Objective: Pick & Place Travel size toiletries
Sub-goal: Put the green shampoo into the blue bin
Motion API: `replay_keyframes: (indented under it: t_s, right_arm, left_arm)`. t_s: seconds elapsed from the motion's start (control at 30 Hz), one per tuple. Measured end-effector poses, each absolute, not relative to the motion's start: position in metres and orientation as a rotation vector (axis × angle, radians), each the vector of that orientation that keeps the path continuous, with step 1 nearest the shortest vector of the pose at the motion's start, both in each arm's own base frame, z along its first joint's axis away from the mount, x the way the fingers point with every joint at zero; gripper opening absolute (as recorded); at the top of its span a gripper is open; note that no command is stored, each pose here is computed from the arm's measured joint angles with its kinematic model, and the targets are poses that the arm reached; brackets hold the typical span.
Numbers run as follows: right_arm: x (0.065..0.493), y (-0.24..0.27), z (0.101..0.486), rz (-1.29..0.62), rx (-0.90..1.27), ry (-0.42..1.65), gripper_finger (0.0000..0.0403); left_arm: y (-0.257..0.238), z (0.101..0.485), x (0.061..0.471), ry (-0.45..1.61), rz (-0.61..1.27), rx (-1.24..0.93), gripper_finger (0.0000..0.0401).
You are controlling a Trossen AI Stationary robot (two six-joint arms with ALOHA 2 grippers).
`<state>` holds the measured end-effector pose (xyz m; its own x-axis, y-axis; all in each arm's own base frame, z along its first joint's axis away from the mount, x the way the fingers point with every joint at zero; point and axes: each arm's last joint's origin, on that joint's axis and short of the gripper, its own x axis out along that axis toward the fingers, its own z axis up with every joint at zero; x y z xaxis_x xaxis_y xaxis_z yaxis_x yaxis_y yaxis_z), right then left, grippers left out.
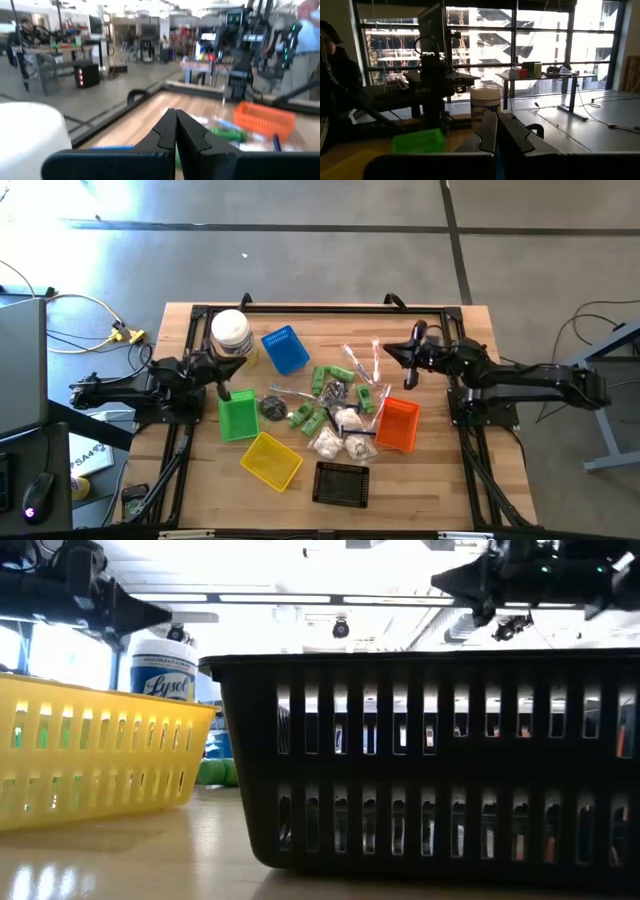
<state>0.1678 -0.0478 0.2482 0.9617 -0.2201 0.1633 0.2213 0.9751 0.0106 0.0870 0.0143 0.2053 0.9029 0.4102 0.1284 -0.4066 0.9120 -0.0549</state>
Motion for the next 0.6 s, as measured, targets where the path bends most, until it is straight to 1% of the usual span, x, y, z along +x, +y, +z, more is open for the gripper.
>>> replay_keyframes:
  t_s: [0.17, 0.33, 0.6]
  right_arm:
    - [0.190, -0.055, 0.262, -0.246, -0.039, -0.051, 0.0003]
    - [0.213, -0.063, 0.272, -0.270, -0.024, 0.060, 0.0003]
    - [0.242, -0.073, 0.280, -0.319, 0.000, 0.241, 0.0003]
  left_arm:
    - [0.014, 0.212, 0.086, -0.201, 0.427, -0.008, 0.0000]
    - [0.014, 0.217, 0.085, -0.252, 0.431, 0.010, 0.0000]
    - [0.014, 0.217, 0.085, -0.238, 0.437, 0.060, 0.0000]
